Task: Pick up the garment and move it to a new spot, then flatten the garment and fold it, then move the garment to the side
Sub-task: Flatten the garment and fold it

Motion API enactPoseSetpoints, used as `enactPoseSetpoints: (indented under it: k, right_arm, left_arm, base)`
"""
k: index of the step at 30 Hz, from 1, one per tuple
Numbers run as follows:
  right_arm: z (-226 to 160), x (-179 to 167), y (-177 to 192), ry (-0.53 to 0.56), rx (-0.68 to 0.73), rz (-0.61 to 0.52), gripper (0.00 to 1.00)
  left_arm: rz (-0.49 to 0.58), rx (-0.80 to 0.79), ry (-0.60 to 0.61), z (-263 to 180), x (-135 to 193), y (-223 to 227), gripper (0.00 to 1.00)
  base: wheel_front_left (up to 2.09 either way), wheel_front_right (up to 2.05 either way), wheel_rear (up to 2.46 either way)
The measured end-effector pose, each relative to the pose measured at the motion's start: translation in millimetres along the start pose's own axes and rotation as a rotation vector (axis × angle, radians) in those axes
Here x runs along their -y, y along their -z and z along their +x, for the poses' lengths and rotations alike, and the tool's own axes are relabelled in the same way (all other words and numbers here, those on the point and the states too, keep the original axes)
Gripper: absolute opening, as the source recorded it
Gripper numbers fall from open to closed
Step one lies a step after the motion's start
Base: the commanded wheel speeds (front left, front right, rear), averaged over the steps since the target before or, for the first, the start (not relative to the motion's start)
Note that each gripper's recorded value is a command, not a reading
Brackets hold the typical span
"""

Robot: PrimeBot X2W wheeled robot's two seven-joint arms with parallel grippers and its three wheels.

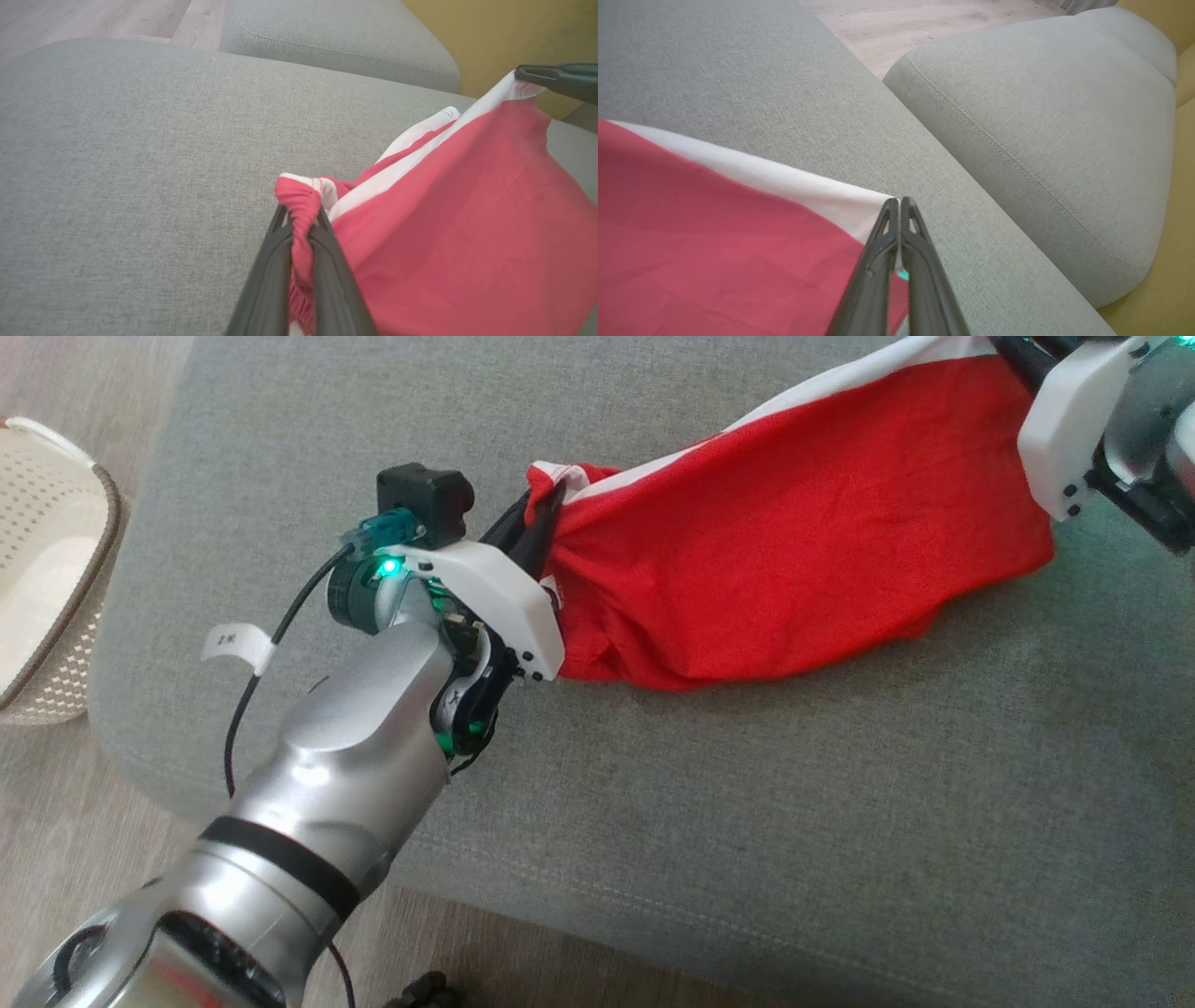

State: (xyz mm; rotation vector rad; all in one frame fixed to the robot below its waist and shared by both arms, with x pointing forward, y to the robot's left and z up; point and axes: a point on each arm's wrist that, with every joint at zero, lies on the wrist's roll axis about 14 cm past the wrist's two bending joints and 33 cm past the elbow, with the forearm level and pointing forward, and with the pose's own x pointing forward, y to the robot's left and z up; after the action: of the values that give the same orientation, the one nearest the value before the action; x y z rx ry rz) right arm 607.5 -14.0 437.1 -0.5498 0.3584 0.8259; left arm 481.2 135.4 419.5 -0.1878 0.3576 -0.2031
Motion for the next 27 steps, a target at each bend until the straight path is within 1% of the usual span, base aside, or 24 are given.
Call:
enactPoseSetpoints:
  k: [1, 2, 3, 4, 8, 12, 15, 18, 23, 27]
  right_arm:
    - [1.6, -0.2, 1.9, 0.001, -0.001, 0.004, 1.00]
    - [2.8, -1.7, 3.4, -0.002, -0.005, 0.007, 1.00]
    - [3.8, -3.6, 3.7, -0.006, -0.006, 0.006, 1.00]
    - [4.7, -5.1, 3.4, -0.009, -0.004, 0.006, 1.00]
    - [3.8, -2.2, 2.4, 0.006, 0.019, 0.014, 1.00]
    - [-5.5, 9.0, -4.6, 0.046, 0.053, 0.026, 1.00]
    - [-16.8, 16.8, -15.4, 0.081, 0.110, 0.053, 1.00]
    - [-30.1, 17.2, -28.8, 0.111, 0.189, 0.120, 1.00]
    - [-52.2, 2.4, -43.6, 0.115, 0.253, 0.110, 1.00]
    - [-78.2, 17.4, -67.7, 0.184, 0.335, 0.156, 1.00]
  left_arm:
    - [0.001, -0.002, -0.004, 1.1, -1.1, 1.3, 0.00]
    - [0.007, -0.007, -0.008, 1.9, -2.0, 3.2, 0.38]
    - [0.009, -0.013, -0.010, 2.6, -2.5, 5.2, 0.71]
    - [0.014, -0.019, -0.014, 3.0, -3.6, 7.3, 1.00]
    - [0.024, -0.029, -0.030, 3.8, -7.8, 10.0, 1.00]
    - [0.005, 0.011, -0.042, 2.0, -7.3, -3.1, 1.00]
    - [-0.027, 0.084, -0.075, -2.1, -11.8, -27.8, 1.00]
    - [-0.034, 0.163, -0.099, -12.7, -15.3, -52.2, 1.00]
    - [-0.042, 0.277, -0.154, -41.8, -26.4, -75.8, 1.00]
    - [-0.053, 0.383, -0.150, -63.3, -20.4, -97.8, 1.00]
  base:
    - [0.00, 0.00, 0.00]
    - [0.00, 0.00, 0.00]
    - [0.00, 0.00, 0.00]
    - [0.00, 0.00, 0.00]
    - [0.00, 0.00, 0.00]
    - [0.00, 0.00, 0.00]
    - [0.00, 0.00, 0.00]
    - [0.00, 0.00, 0.00]
    - [0.00, 0.00, 0.00]
    - [0.00, 0.00, 0.00]
